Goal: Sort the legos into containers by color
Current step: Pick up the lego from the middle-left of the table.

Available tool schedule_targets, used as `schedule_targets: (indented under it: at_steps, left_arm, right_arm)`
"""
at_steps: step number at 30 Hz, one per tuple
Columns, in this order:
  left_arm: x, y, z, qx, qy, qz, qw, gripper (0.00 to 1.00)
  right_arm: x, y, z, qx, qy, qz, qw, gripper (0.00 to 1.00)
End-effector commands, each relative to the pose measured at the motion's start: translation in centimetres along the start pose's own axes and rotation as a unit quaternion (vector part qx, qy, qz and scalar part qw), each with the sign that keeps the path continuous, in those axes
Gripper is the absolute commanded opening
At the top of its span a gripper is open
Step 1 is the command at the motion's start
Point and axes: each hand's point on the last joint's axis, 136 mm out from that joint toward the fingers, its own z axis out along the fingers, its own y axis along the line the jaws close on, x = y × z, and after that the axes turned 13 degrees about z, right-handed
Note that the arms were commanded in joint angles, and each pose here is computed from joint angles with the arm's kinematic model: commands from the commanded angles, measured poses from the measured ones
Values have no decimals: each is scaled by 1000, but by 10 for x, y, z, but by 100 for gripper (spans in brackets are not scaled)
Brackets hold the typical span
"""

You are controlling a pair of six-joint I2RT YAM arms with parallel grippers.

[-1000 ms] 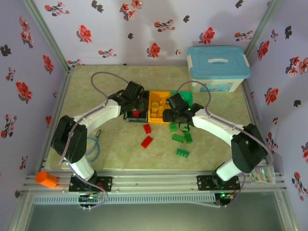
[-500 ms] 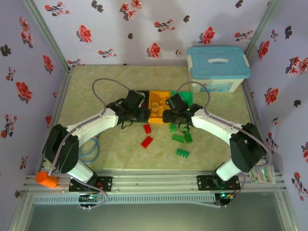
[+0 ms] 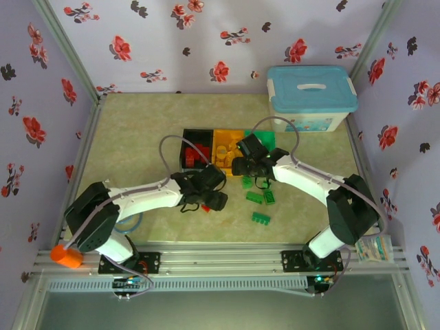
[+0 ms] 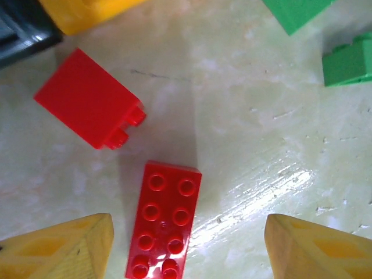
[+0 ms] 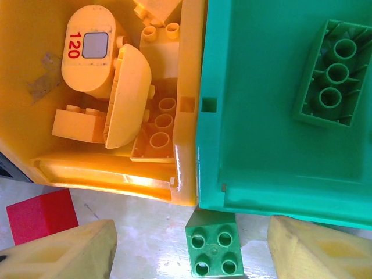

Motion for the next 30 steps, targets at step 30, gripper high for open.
schedule_targets:
  at_steps: [30]
  left_arm:
    - [-37, 56, -27, -49, -65, -51, 995, 31]
  right_arm:
    - [-6, 1, -8, -7, -21, 14, 1000, 67]
